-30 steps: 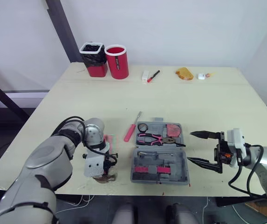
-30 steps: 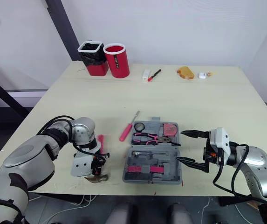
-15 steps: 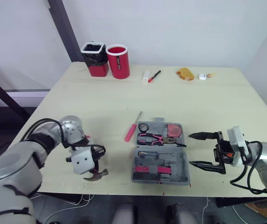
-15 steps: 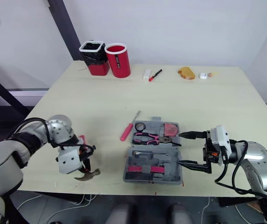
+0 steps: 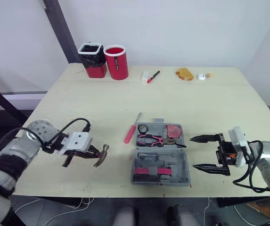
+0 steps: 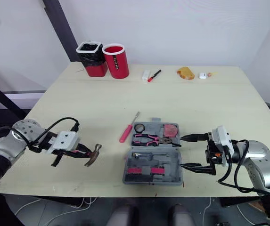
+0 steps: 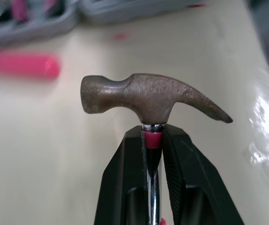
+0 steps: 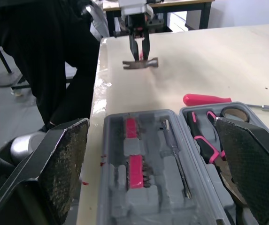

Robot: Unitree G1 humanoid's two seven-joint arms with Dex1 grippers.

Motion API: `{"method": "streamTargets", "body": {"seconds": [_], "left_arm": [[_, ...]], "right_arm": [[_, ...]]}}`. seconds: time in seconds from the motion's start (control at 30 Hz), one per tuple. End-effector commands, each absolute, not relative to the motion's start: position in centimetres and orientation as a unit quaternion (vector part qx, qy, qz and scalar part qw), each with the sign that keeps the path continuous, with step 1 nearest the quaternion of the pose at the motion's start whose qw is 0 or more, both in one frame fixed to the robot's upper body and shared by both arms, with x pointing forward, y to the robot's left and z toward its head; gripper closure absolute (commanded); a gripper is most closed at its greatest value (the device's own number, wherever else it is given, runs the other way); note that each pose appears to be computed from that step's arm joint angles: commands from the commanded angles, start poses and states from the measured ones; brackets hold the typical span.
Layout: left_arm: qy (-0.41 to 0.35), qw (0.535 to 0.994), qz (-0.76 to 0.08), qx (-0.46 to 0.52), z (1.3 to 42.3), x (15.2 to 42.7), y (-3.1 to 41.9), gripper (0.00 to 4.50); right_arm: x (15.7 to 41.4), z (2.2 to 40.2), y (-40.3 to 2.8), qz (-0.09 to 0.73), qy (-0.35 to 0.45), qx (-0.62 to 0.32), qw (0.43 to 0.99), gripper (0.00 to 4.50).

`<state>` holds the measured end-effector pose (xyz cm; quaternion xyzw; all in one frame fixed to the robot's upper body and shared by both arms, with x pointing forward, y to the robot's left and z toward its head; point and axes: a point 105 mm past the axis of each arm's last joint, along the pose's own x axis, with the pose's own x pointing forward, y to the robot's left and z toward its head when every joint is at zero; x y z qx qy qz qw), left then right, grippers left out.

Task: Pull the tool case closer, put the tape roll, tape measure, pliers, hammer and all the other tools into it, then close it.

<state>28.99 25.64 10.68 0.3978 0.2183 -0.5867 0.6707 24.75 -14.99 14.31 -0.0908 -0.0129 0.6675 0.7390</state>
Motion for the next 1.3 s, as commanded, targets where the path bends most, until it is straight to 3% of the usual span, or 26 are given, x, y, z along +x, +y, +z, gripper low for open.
{"method": "streamTargets", "body": {"seconds": [0.03, 0.4, 0.7, 1.03, 1.1, 1.17, 1.23, 1.3], "left_arm": [[0.221, 0.766, -0.486, 0.359, 13.1, 30.5, 25.7, 4.46], [0.286, 0.905, -0.288, 0.129, 12.5, 30.4, 23.8, 4.46], [0.353, 0.93, -0.099, 0.013, 9.7, 31.5, 23.8, 4.46], [0.34, 0.94, -0.021, -0.032, 9.0, 33.5, 23.4, 4.46], [0.339, 0.94, -0.025, -0.027, 8.9, 33.5, 23.2, 3.45], [0.33, 0.944, -0.026, -0.012, 8.8, 33.4, 23.1, 2.96], [0.317, 0.948, -0.027, -0.002, 8.8, 33.2, 23.0, 2.13], [0.302, 0.953, -0.027, 0.012, 8.7, 32.8, 22.9, 1.09]], "right_arm": [[24.9, 15.0, -15.0, 0.668, -0.031, -0.106, 0.736, 0.0], [25.1, 14.7, -14.7, 0.659, -0.037, -0.104, 0.744, 0.0], [24.9, 14.7, -14.7, 0.647, -0.045, -0.106, 0.754, 0.0], [25.1, 15.0, -14.8, 0.635, -0.055, -0.108, 0.763, 0.0], [25.2, 15.1, -14.7, 0.633, -0.057, -0.107, 0.765, 0.0], [25.5, 15.4, -14.7, 0.624, -0.067, -0.1, 0.772, 0.0], [25.7, 15.7, -14.7, 0.617, -0.074, -0.094, 0.778, 0.0], [25.7, 15.7, -14.8, 0.615, -0.073, -0.093, 0.78, 0.0]]}}
